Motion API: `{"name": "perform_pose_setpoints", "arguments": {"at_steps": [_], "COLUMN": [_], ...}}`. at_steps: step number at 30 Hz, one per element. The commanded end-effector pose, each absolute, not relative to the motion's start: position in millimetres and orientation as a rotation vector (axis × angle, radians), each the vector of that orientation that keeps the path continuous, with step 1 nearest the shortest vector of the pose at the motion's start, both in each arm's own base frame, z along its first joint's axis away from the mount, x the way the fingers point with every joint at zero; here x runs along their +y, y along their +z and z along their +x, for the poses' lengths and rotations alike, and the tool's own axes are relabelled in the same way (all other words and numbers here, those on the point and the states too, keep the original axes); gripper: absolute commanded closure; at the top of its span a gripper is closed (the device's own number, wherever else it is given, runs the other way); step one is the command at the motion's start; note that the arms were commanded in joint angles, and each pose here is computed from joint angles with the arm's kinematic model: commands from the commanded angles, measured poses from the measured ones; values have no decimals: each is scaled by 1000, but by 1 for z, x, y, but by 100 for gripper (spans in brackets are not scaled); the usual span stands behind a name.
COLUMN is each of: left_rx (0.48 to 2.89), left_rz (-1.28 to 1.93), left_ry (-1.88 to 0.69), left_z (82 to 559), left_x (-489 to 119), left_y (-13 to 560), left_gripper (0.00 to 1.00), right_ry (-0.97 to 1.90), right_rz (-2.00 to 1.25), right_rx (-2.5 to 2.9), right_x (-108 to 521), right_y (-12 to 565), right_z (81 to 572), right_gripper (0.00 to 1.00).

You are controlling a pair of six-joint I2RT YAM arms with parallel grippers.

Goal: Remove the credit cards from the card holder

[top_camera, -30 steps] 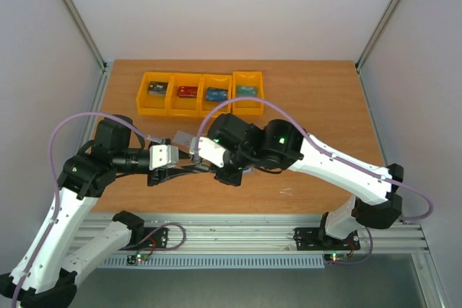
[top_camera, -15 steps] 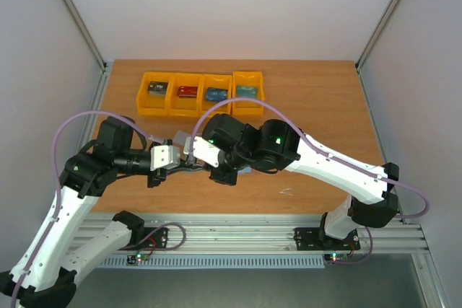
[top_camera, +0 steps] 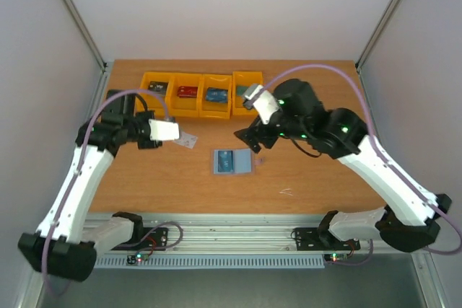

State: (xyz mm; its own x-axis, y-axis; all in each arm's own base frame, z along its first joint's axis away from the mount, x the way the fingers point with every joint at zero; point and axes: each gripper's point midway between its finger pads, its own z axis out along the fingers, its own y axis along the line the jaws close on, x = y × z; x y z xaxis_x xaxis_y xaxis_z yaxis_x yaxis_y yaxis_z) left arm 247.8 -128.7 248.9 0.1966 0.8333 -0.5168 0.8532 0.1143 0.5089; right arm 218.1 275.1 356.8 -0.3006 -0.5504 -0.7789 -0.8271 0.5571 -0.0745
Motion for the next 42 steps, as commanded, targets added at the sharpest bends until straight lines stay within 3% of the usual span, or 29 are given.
{"name": "perform_pose_setpoints", "arguments": {"at_steps": [1, 10, 21, 31, 42], "left_rx": [1421, 1347, 1352, 1460, 1479], "left_rz": [1797, 1962, 2018, 2019, 1948], "left_ry": [291, 545, 556, 460, 518], "left_z": [312, 404, 524, 552, 592], "left_x": [-97, -36, -14, -2, 9], "left_y": [275, 258, 204, 144, 112], "left_gripper": [100, 100, 100, 100, 100], "right_ry": [529, 592, 629, 694, 723], "right_rz": [-1026, -968, -856, -744, -730], "right_rx": [1907, 1890, 1920, 1963, 1998], "right_x": [262, 254, 230, 209, 206], "right_y": [382, 383, 377, 368, 358], "right_z": [220, 265, 342, 403, 417], "right_gripper": [1, 1, 2, 2, 1]}}
